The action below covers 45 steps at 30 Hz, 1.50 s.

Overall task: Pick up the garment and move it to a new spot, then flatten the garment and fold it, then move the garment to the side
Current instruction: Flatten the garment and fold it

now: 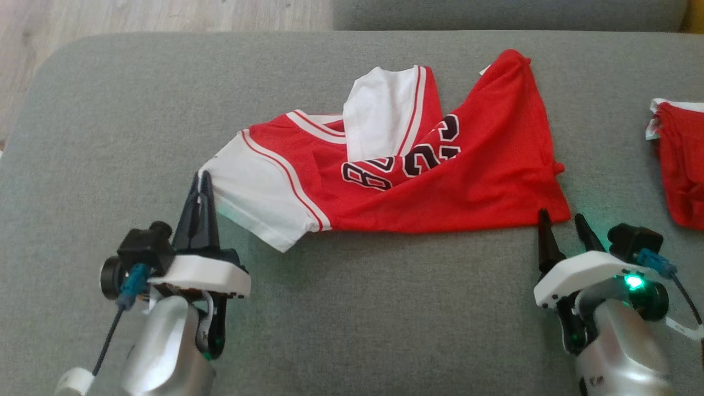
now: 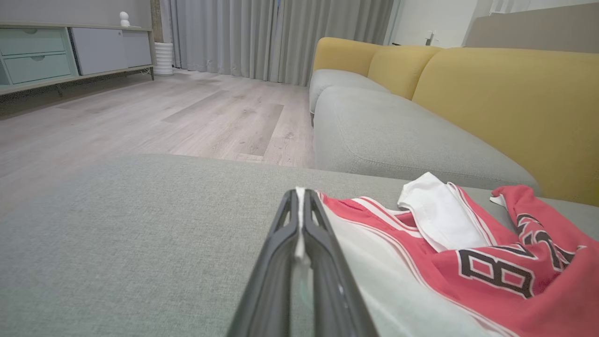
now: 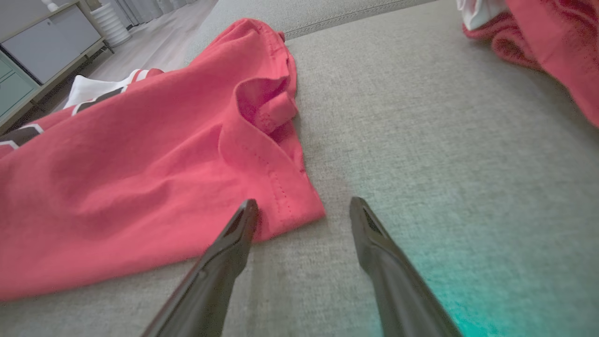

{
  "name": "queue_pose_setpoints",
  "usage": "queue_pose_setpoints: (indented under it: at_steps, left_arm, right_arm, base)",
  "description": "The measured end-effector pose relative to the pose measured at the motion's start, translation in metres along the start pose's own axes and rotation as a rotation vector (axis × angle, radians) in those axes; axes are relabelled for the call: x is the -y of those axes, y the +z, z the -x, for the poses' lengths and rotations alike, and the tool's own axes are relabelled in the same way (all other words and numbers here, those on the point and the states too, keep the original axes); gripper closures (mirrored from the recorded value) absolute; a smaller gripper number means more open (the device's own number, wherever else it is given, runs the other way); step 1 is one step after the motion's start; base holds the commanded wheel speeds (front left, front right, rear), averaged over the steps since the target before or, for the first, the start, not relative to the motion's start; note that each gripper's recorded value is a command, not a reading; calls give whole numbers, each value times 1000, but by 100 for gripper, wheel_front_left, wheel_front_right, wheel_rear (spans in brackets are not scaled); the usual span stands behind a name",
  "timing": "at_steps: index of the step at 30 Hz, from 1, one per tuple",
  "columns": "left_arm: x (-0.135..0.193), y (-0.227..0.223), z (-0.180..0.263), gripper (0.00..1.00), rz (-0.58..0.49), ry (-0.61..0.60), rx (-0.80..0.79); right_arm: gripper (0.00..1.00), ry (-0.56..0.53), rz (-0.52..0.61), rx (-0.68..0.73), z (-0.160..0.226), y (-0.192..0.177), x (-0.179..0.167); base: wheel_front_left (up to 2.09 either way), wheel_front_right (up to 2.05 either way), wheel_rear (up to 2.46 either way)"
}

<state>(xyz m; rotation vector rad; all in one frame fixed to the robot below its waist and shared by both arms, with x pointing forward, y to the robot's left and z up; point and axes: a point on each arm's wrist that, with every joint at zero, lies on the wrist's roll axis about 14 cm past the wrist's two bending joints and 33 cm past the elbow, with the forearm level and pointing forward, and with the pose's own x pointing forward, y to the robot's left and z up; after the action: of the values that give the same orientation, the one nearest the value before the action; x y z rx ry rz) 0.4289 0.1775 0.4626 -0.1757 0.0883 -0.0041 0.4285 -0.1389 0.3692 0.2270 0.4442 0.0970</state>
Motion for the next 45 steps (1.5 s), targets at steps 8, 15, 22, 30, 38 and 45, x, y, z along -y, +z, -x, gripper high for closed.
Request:
queue_pose_setpoints:
  at_steps: [8,15,22,30,38,45]
  left_arm:
    - [2,0,3,100,-6,-9,4]
    - [5,3,2,100,-5,-15,16]
    - [11,27,-1,100,81,-24,92]
    - [23,100,-2,100,251,-70,308]
    - [45,204,9,100,371,-164,583]
    - [64,295,52,100,428,-259,845]
  right_arm:
    - [0,26,-5,-12,-18,0,-13]
    - [100,32,6,-17,-19,2,-14]
    - [100,85,30,148,-9,51,-28]
    - [100,183,96,517,35,163,-52]
    - [100,214,216,732,92,246,-52]
    - [100,266,324,882,145,300,-76]
  base:
    - [0,0,0]
    - [0,0,0]
    - [0,0,0]
    - [0,0,0]
    - [0,0,0]
    - [0,0,0]
